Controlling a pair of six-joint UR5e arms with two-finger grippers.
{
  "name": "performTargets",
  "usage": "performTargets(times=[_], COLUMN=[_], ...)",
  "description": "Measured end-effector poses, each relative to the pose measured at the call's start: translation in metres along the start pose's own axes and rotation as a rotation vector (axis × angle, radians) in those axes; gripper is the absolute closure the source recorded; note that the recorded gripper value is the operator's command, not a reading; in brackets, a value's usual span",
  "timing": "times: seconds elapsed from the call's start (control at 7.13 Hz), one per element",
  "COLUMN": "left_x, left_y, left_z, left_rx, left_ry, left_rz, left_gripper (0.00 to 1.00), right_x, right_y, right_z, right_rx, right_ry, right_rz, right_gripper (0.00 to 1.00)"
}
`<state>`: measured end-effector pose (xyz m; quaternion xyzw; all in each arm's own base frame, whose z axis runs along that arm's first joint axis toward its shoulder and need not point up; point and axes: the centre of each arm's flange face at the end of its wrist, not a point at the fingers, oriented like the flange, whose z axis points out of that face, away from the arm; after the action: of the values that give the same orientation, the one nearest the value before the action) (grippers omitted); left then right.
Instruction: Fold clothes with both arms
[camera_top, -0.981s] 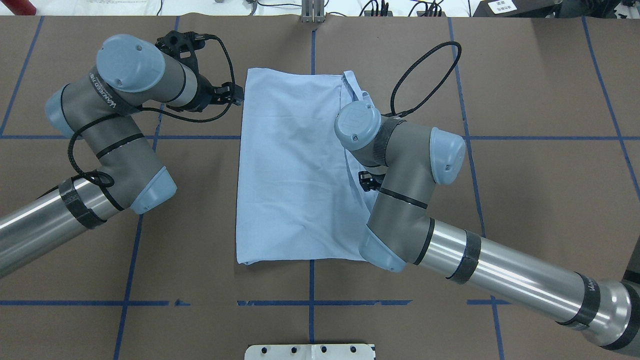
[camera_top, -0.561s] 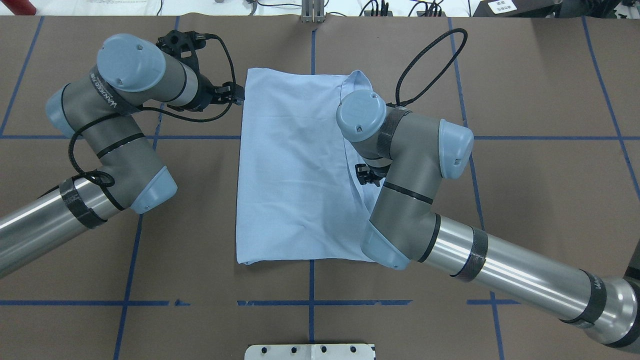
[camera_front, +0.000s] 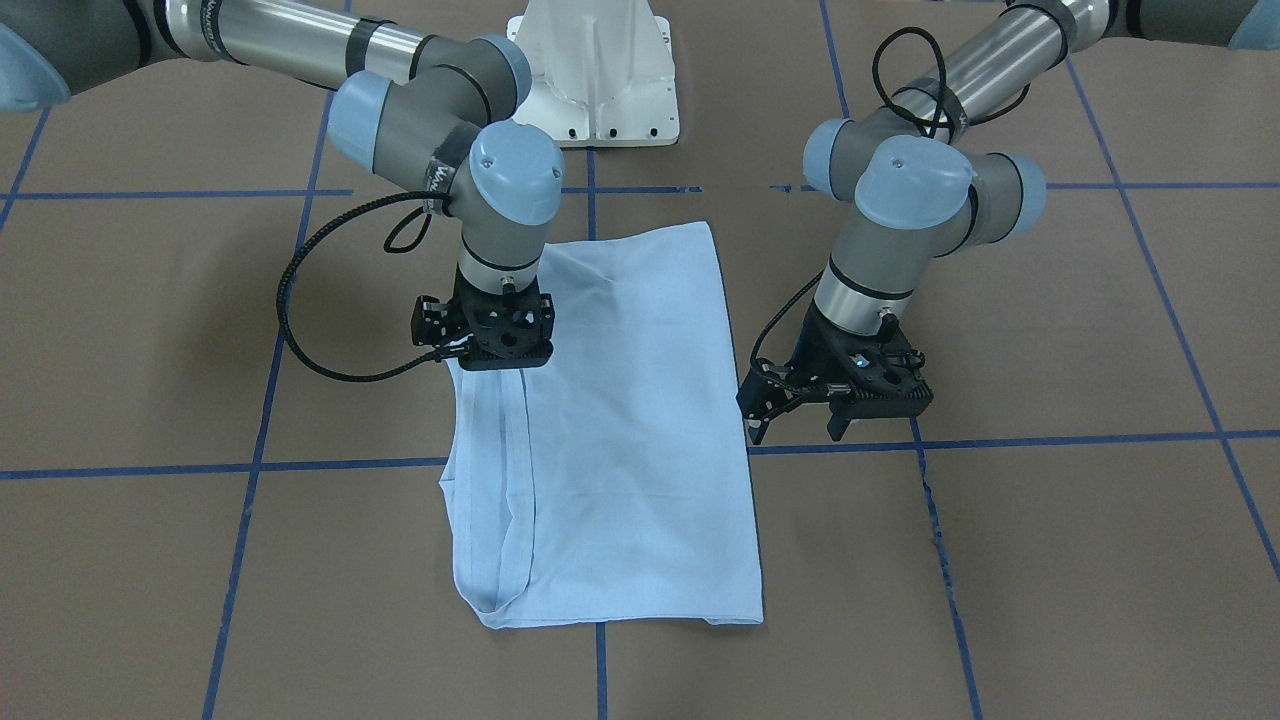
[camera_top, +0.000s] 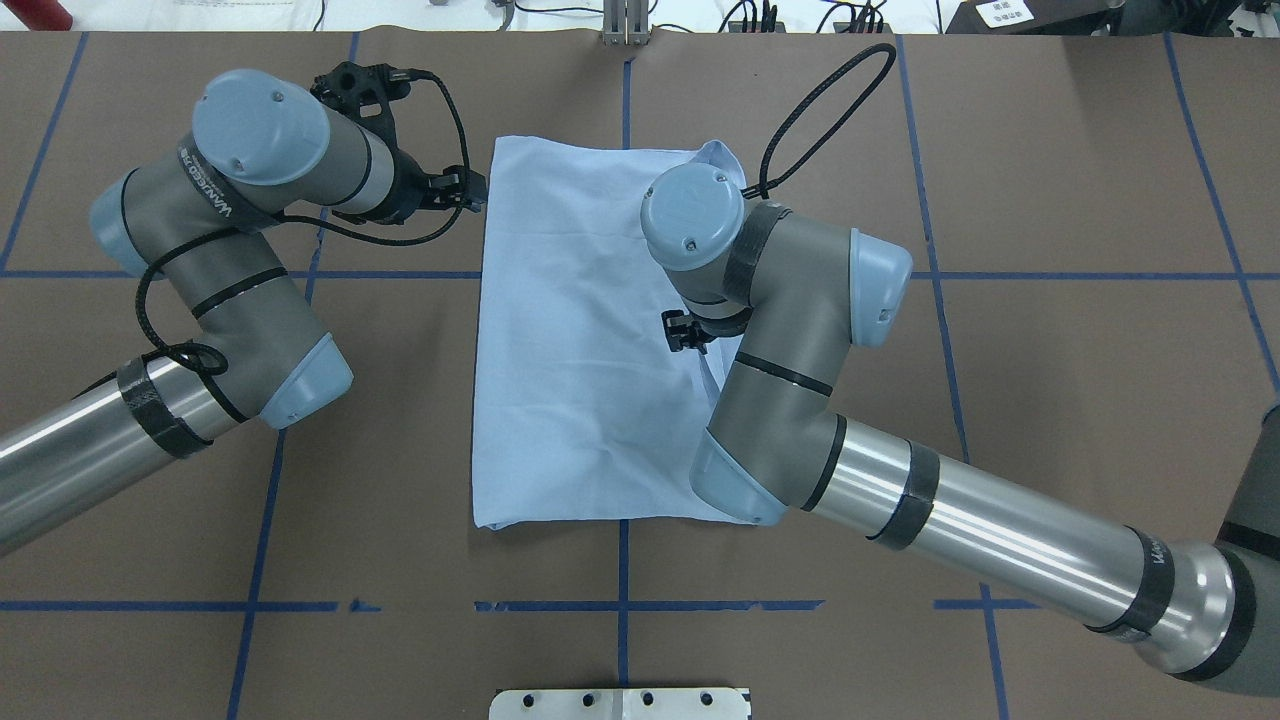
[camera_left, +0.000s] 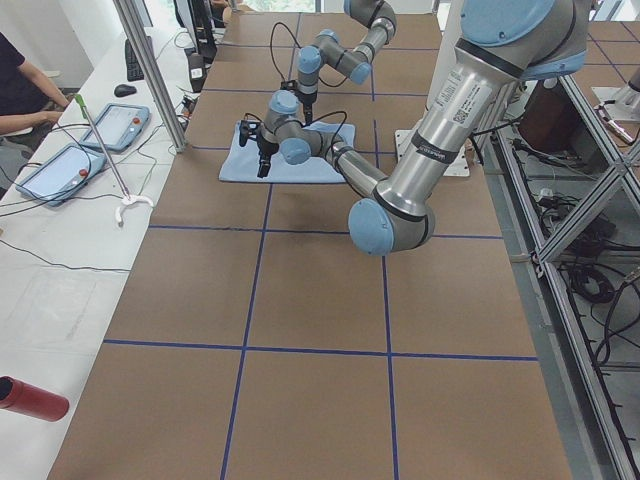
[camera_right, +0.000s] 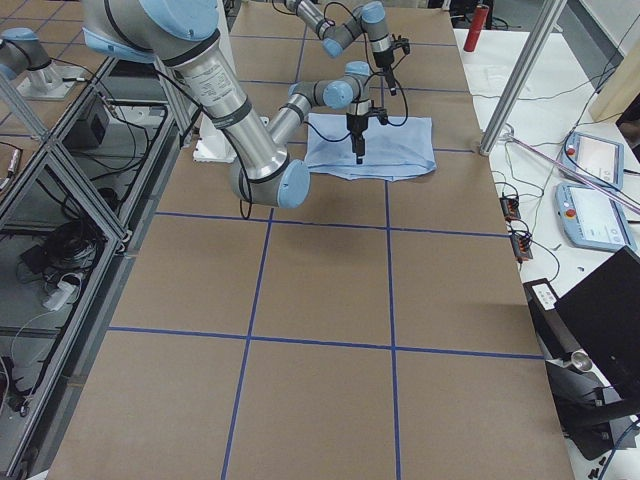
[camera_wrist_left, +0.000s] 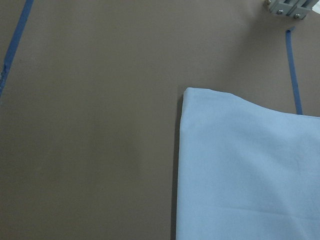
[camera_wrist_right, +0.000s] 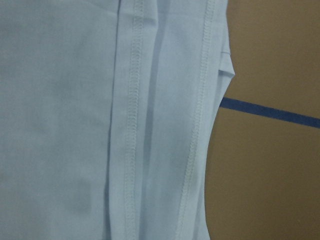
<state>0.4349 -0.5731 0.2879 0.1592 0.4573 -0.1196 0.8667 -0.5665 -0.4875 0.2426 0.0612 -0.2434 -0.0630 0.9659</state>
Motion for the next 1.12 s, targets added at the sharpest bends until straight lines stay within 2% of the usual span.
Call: performTargets(times=[0.7,1.12], left_x=[0.000,0.001], left_y=[0.000,0.000], left_z=[0.000,0.000], left_rx=[0.000,0.001], left_ry=[0.001,0.002], left_rz=[0.001,0.001], left_gripper=[0.00,0.00], right_x=[-0.008,-0.009], right_y=[-0.002,-0.001], right_z=[0.027,0.031], right_rx=[-0.033,-0.041], right_ry=[0.022,0.028], right_rz=[-0.006,-0.008], right_gripper=[0.00,0.00])
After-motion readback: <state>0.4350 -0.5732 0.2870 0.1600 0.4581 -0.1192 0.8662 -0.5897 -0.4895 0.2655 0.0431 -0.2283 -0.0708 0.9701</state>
